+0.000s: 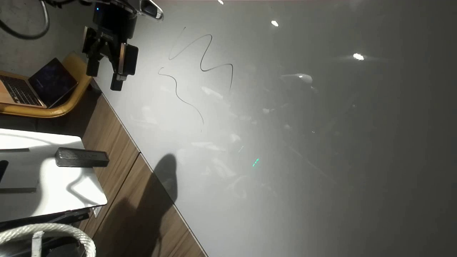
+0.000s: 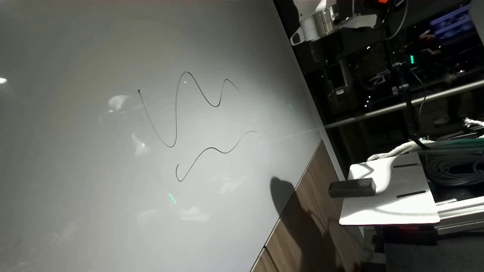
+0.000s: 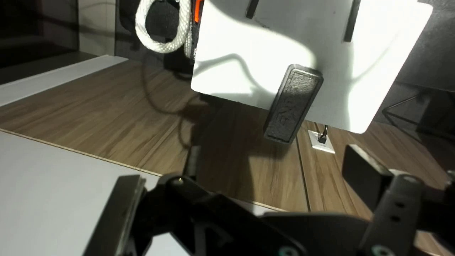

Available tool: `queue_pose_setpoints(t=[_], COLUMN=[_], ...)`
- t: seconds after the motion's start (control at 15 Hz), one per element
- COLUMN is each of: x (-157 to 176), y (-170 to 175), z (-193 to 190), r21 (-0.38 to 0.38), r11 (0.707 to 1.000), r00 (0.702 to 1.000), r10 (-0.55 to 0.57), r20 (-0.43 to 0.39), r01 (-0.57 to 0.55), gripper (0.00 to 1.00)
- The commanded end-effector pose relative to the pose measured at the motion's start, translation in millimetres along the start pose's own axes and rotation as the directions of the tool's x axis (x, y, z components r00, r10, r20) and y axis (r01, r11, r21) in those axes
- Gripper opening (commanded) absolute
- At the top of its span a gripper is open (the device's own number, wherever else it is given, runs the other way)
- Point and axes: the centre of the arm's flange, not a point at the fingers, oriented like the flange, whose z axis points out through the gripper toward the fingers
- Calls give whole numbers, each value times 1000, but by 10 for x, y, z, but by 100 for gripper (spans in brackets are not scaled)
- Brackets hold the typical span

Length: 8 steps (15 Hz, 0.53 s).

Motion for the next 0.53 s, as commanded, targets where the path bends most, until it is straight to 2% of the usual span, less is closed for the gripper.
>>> queue_pose_setpoints(t=[0.0,0.27,0.47], x=[244,290,201], y=[-329,-540,-643], z=[330,636,936], r21=[31,52,78], r11=[999,998,996], r00=[1000,999,998], r10=[13,38,50], r20=[-4,0,32], r01=[-13,-38,-52], gripper=[100,100,100])
